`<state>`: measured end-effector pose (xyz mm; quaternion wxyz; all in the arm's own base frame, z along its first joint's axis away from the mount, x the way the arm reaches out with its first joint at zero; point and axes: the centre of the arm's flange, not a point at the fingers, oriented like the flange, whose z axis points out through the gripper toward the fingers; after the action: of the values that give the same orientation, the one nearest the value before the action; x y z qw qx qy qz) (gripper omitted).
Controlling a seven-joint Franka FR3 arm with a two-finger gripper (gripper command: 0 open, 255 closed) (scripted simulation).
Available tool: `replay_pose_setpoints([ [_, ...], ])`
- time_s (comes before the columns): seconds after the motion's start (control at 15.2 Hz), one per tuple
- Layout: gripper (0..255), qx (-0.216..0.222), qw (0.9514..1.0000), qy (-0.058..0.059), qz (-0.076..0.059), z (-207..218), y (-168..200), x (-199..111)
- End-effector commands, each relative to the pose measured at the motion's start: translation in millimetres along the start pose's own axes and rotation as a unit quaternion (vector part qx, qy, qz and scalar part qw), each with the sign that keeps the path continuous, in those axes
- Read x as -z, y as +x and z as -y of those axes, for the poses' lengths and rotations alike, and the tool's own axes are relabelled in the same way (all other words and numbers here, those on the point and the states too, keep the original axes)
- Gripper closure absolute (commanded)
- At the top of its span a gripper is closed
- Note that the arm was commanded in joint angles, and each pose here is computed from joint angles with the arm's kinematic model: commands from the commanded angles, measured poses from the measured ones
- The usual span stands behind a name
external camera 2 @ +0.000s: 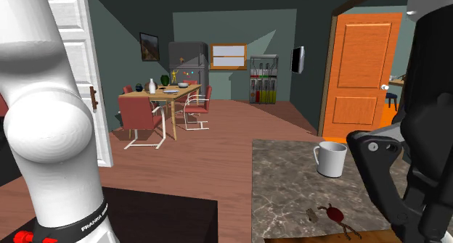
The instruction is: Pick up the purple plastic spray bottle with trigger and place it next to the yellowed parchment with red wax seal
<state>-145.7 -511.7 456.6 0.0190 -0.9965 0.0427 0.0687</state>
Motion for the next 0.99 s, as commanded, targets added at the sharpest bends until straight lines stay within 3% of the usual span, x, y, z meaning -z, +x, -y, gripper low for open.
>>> replay_pose_setpoints([
  [0.0, 255, 0.000, 1.0000, 0.000, 0.000, -1.1, 1.3, -9.9],
  [0.2, 255, 0.000, 1.0000, 0.000, 0.000, -1.5, 3.4, -24.5],
  [0.66, 255, 0.000, 1.0000, 0.000, 0.000, -1.5, 3.4, -24.5],
  [0.73, 0, 0.000, 1.0000, 0.000, 0.000, -1.5, 3.4, -24.5],
  [0.92, 0, 0.000, 1.0000, 0.000, 0.000, -1.5, 3.4, -24.5],
])
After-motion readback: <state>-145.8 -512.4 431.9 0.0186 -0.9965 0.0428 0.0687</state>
